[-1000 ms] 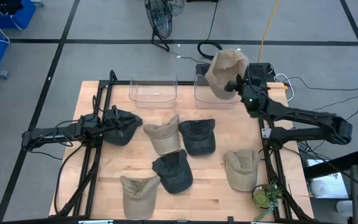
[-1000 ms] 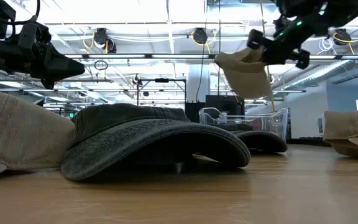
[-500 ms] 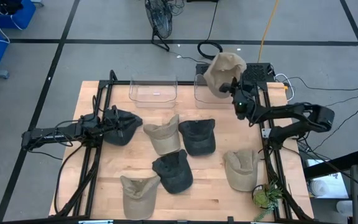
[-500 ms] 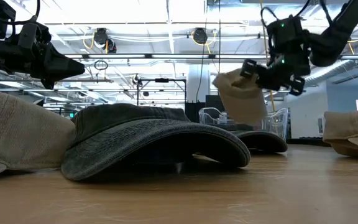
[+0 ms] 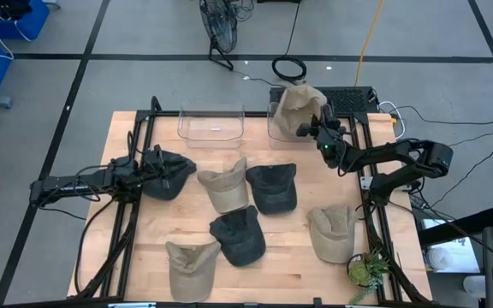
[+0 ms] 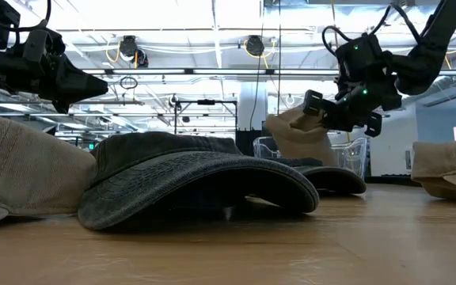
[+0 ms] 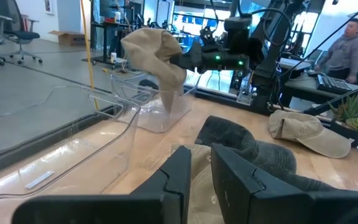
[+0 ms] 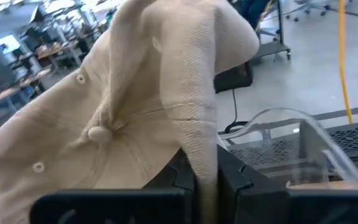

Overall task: Pick & Place hat
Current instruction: Put the brown cap into the right transparent bin, then put the black cap into the left transparent bin

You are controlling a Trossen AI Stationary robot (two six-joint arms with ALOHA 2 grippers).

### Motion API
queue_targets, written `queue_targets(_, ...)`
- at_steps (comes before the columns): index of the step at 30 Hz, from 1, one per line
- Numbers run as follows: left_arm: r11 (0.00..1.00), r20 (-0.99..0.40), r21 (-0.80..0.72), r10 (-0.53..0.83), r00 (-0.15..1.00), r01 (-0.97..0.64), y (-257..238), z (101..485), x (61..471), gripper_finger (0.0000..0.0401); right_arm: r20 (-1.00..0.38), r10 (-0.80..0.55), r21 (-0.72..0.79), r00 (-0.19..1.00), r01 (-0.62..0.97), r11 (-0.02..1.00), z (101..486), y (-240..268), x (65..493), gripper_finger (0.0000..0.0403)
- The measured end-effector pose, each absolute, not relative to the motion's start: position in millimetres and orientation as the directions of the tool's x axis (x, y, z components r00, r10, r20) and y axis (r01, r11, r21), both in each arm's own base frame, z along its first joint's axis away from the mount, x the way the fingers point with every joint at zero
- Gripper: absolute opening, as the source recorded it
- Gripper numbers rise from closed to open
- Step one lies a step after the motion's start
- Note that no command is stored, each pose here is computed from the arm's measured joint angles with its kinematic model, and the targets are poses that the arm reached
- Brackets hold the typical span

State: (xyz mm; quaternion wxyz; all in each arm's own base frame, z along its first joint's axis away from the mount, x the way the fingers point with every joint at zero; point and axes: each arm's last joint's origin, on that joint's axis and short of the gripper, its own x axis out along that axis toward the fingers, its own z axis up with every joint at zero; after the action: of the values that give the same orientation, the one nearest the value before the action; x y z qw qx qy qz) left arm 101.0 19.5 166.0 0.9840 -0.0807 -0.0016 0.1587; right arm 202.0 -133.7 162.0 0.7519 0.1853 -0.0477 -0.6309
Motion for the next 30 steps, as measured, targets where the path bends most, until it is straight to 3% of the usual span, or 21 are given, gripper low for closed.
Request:
queue_targets(16, 0.937, -0.022, -0.159, 0.313, 0.95, -0.312, 19, 166, 101, 0.0067, -0.159, -0.97, 0.336, 0.184, 0.934, 0.123, 163, -136, 200, 0.0152)
queue_targets(22, 0.937, -0.022, -0.159, 0.312, 0.95, -0.312, 19, 166, 101, 0.0067, -0.077, -0.976, 0.321, 0.201, 0.932, 0.167, 185, -133, 196, 0.0189)
queue_targets(24, 0.937, -0.022, -0.159, 0.313, 0.95, -0.312, 19, 166, 101, 0.0067, -0.027, -0.972, 0.319, 0.233, 0.924, 0.212, 199, -130, 193, 0.0193)
queue_targets(30, 0.937, -0.023, -0.159, 0.313, 0.95, -0.312, 19, 166, 101, 0.0067, 0.038, -0.834, 0.27, 0.551, 0.798, 0.539, 231, -107, 187, 0.0162)
